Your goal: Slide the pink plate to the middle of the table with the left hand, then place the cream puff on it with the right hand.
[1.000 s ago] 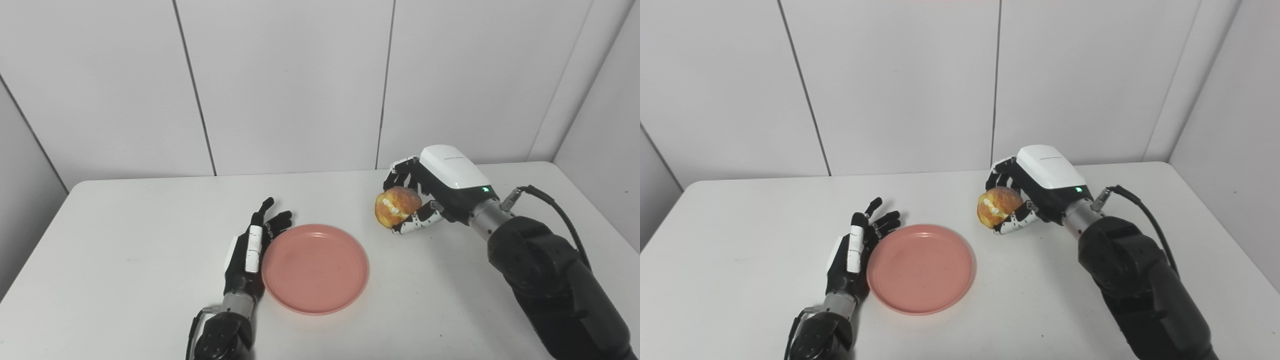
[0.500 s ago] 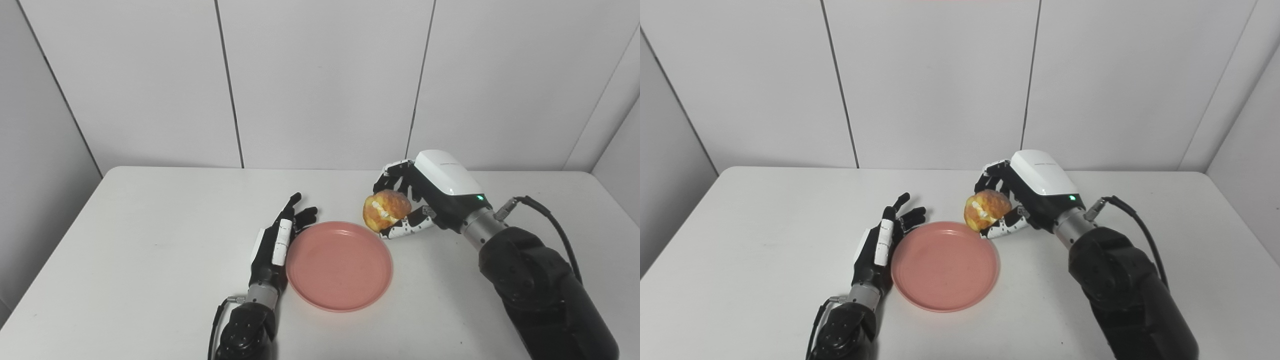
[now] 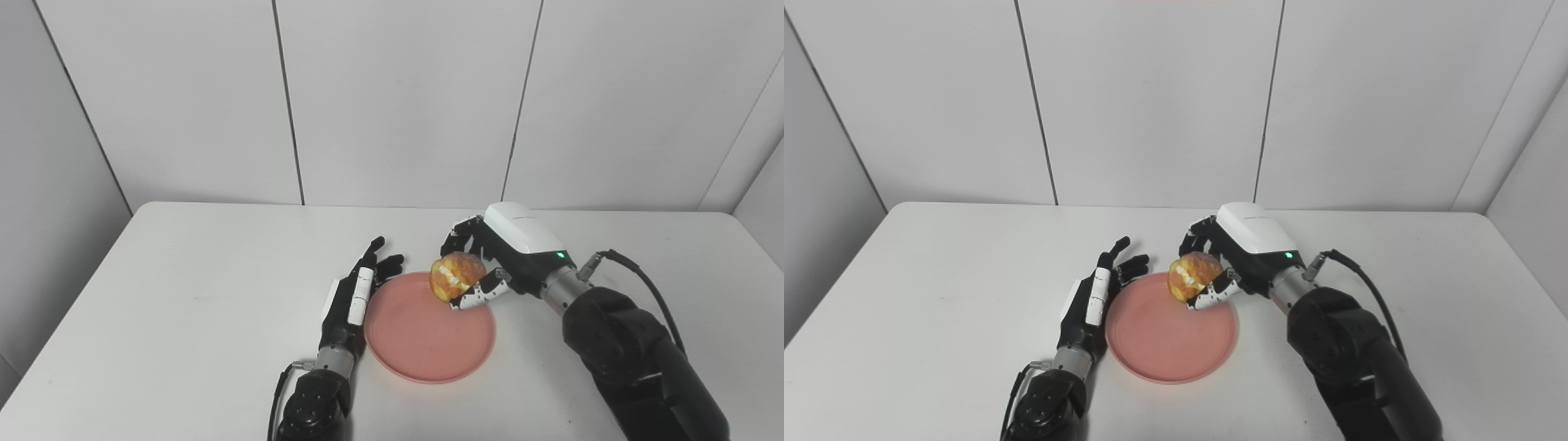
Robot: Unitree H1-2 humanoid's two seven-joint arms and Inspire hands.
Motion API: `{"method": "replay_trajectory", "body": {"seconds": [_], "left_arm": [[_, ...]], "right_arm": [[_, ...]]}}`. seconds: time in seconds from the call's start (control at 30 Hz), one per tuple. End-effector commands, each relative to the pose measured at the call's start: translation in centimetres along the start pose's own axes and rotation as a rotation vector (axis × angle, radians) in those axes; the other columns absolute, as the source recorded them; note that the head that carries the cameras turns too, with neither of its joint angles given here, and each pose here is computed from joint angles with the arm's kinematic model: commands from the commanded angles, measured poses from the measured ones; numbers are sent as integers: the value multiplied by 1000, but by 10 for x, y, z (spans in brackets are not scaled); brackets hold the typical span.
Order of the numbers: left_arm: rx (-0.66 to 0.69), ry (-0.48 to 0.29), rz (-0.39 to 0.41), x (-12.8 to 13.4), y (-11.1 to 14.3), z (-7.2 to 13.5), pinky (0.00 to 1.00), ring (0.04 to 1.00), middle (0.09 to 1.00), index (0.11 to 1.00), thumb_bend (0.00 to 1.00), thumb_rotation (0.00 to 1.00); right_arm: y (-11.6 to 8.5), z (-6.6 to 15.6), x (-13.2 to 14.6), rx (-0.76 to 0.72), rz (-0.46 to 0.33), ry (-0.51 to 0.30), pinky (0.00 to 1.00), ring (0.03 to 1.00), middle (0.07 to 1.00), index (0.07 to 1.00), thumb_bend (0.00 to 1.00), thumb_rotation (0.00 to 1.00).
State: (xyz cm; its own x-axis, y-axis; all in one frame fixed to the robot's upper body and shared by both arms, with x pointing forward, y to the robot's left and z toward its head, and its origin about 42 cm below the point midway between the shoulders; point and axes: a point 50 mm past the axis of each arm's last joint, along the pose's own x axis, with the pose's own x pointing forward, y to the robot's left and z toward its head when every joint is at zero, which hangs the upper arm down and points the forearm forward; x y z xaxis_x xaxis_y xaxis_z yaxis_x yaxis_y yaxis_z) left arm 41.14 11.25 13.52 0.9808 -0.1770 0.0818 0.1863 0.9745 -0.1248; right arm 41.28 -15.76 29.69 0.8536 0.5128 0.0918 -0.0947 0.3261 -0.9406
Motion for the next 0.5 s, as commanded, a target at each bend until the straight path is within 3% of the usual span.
{"method": "replay_trajectory", "body": {"seconds": [0.0, 0.2, 0.3, 0.4, 0.47], "left_arm": [[-27, 130, 21, -14, -1, -26, 798, 800, 784, 890, 791, 982], [-26, 133, 27, -15, -1, -27, 787, 792, 777, 893, 795, 977], [-21, 133, 26, -15, -2, -27, 789, 795, 778, 896, 796, 983], [-20, 133, 25, -15, -3, -27, 776, 791, 784, 893, 792, 991], [-22, 133, 25, -14, -3, -27, 777, 794, 784, 893, 792, 989]], "right_arm": [[-16, 10, 9, -18, -51, -30, 422, 453, 539, 449, 515, 0], [4, 8, 20, -28, 29, 4, 448, 451, 531, 465, 516, 0], [14, 8, 25, -30, 57, -7, 433, 459, 532, 458, 516, 0], [21, 7, 28, -4, 71, -16, 350, 432, 520, 484, 517, 0], [25, 5, 30, 9, 79, -6, 358, 434, 515, 484, 518, 0]]}}
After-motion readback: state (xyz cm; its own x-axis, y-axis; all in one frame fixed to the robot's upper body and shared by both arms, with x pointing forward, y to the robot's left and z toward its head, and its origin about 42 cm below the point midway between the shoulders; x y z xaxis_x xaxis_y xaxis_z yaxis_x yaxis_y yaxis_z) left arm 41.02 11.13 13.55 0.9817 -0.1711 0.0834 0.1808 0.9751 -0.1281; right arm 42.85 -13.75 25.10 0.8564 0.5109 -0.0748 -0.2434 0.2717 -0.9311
